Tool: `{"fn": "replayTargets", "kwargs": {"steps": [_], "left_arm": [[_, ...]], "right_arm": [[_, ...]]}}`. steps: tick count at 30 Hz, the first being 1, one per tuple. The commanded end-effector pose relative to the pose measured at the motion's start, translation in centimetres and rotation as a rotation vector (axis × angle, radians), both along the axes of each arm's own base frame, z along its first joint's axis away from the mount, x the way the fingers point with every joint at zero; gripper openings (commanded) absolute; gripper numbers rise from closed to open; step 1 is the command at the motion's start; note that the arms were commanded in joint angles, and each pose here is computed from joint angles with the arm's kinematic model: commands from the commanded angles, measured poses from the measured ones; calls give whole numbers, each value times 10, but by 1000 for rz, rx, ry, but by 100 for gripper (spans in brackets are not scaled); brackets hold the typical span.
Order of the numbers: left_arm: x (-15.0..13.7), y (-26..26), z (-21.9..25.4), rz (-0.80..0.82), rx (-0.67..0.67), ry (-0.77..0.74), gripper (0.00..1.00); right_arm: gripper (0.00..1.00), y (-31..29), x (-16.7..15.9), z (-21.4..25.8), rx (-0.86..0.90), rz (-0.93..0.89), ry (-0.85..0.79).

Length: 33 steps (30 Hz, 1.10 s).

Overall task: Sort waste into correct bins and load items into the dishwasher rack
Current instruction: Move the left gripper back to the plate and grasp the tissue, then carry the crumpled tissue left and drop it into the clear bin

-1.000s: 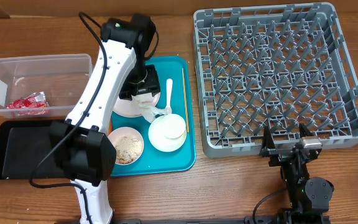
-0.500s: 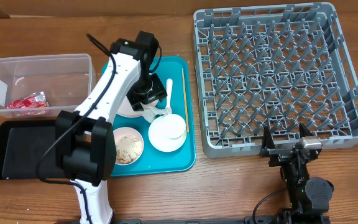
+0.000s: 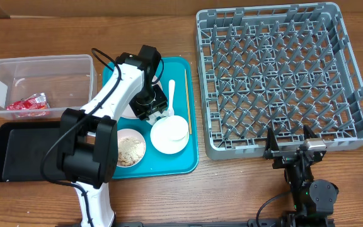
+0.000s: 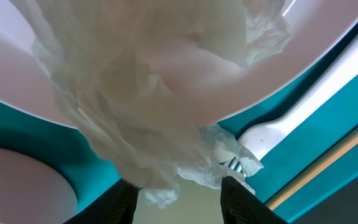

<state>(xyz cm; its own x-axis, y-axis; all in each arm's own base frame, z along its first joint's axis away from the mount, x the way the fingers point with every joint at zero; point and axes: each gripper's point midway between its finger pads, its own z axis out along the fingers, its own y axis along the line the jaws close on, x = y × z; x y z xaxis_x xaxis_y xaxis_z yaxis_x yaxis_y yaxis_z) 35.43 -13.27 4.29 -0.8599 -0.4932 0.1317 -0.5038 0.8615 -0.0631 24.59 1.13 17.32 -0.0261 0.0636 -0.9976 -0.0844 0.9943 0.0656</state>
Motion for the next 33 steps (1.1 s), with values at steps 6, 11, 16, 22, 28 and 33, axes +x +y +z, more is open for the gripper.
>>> {"fn": "replayTargets", "kwargs": {"steps": [6, 11, 16, 22, 28, 33], "left_arm": [[2, 3, 4, 6, 22, -26, 56], [3, 4, 3, 3, 35, -31, 55], [3, 4, 3, 2, 36, -33, 49], [3, 9, 1, 1, 65, -36, 50], [1, 10, -1, 0, 66, -32, 31], [1, 7, 1, -40, 47, -33, 4]], "right_arm": [[100, -3, 0, -1, 4, -13, -7], [100, -3, 0, -1, 4, -13, -7], [100, -3, 0, -1, 3, -13, -7], [100, -3, 0, -1, 4, -13, -7], [100, -3, 0, -1, 3, -13, -7], [100, -3, 0, -1, 4, -13, -7]]}}
